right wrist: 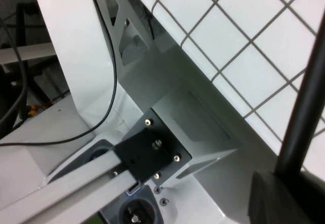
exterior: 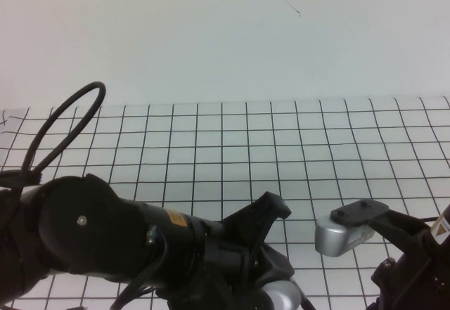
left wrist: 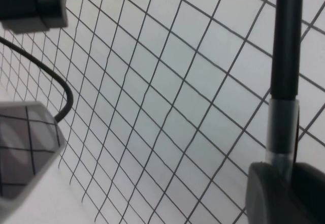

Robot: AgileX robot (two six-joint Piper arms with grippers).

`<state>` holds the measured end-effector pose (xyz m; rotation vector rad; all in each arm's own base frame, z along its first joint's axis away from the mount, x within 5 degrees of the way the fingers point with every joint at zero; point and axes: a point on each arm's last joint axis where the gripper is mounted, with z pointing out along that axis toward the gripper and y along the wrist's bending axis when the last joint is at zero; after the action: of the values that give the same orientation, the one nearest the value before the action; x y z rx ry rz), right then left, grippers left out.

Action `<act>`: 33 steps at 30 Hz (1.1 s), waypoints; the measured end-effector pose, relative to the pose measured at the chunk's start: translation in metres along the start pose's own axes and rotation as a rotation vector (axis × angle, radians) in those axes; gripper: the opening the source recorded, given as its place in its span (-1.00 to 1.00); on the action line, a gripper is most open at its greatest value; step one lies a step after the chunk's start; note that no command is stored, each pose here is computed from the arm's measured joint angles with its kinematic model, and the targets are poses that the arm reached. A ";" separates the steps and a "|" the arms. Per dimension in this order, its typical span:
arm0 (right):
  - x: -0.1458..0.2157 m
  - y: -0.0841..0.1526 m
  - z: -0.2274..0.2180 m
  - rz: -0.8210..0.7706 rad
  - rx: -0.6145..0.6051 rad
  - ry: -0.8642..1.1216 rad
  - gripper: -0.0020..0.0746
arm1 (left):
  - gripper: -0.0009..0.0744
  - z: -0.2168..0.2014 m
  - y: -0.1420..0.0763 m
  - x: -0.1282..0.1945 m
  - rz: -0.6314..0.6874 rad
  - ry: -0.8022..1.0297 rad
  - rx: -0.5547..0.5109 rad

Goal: Cap the pen
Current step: Put the cap on the pen

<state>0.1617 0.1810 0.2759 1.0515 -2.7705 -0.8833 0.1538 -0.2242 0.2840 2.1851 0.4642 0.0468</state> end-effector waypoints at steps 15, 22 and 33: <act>-0.013 -0.004 -0.001 -0.001 0.044 -0.144 -0.96 | -0.86 0.000 0.001 0.003 -0.075 0.023 -0.009; -0.013 -0.004 -0.001 0.001 0.042 -0.138 -0.96 | -0.89 0.000 0.001 0.002 -0.335 0.016 -0.013; -0.013 -0.007 -0.002 -0.009 0.083 -0.144 -0.96 | -0.65 -0.002 0.007 0.006 -0.591 0.055 -0.091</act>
<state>0.1766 0.1840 0.2753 1.0524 -2.9469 -0.8855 0.1608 -0.2243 0.2896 1.8849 1.0972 -0.1904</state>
